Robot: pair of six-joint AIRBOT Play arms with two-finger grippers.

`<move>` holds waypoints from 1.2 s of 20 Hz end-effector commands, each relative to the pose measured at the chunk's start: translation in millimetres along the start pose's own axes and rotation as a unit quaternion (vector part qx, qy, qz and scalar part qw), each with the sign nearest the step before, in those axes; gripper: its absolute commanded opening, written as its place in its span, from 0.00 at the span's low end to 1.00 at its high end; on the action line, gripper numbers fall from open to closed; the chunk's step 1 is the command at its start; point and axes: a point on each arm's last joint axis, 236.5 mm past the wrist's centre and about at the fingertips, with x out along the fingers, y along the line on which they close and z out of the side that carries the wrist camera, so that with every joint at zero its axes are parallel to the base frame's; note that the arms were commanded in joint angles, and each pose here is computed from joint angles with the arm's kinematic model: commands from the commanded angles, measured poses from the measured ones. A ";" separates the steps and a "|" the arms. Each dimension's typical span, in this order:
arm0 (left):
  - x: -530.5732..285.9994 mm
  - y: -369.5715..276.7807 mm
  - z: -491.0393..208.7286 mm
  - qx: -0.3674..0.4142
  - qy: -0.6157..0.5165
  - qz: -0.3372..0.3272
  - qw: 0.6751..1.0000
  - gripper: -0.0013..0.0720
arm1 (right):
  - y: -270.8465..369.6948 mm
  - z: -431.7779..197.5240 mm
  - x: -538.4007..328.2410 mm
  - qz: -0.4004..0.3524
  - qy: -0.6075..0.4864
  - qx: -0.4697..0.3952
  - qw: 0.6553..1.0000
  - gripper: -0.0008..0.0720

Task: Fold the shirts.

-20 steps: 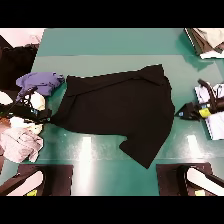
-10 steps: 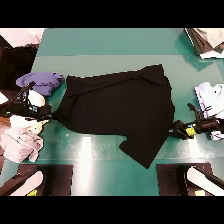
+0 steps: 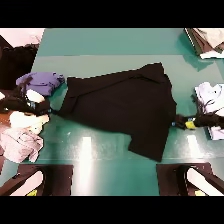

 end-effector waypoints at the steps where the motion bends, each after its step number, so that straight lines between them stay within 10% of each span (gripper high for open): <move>1: -65.6 -57.3 78.8 0.036 -0.128 -0.053 0.990 0.05 | 65.3 80.5 -88.4 0.028 -0.168 -0.071 0.983 0.04; 6: -268.4 -175.6 151.0 0.186 -0.363 -0.077 0.910 0.05 | 200.5 141.6 -323.3 0.020 -0.462 -0.225 0.858 0.04; 14: -500.4 -299.3 35.0 0.329 -0.604 -0.078 0.722 0.05 | 330.4 37.8 -536.2 -0.072 -0.668 -0.356 0.650 0.04; 19: -517.3 -313.3 -13.9 0.350 -0.617 -0.083 0.700 0.05 | 310.2 29.5 -528.2 -0.123 -0.645 -0.317 0.684 0.03; 24: -383.8 -246.9 51.8 0.265 -0.454 -0.088 0.846 0.05 | 229.7 81.8 -449.9 -0.109 -0.514 -0.253 0.812 0.03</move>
